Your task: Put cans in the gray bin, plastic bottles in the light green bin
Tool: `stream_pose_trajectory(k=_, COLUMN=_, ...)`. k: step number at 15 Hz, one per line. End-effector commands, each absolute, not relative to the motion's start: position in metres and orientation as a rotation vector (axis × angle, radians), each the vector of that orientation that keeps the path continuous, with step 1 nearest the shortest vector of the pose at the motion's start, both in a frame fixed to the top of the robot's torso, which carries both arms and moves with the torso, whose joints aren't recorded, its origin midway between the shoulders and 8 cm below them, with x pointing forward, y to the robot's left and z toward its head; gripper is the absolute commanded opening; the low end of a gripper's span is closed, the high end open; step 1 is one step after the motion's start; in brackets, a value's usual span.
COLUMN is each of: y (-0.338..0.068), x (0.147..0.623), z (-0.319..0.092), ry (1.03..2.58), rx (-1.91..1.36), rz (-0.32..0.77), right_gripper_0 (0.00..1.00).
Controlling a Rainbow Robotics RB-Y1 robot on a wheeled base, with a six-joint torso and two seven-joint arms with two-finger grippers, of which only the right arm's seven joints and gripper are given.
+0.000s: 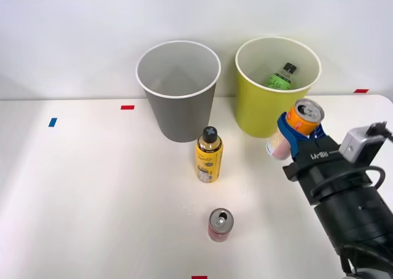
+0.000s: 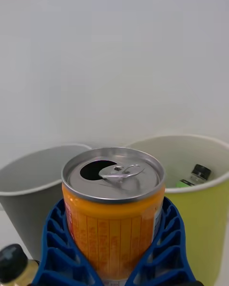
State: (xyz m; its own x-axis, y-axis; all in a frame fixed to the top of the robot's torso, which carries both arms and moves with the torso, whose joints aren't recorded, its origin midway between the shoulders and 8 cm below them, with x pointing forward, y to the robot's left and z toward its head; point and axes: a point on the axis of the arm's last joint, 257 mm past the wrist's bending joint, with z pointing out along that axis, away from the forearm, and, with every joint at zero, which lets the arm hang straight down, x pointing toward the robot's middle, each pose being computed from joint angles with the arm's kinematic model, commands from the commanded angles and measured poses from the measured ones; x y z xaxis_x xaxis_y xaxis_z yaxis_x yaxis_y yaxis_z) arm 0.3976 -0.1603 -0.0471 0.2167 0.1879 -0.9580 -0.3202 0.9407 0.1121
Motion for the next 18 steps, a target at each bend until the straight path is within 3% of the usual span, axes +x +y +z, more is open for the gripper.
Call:
stream_pose_trajectory(k=1, y=-0.141, x=0.397, z=-0.006, ry=1.230, rx=-0.128, rz=0.438, right_gripper_0=0.00)
stream_pose_trajectory(k=10, y=-0.067, x=0.427, z=0.084, ry=1.123, rx=-0.304, rz=0.679, right_gripper_0=0.00)
stream_pose_trajectory(k=18, y=0.000, x=0.515, z=0.095, ry=1.118, rx=-0.359, rz=0.700, right_gripper_0=0.00)
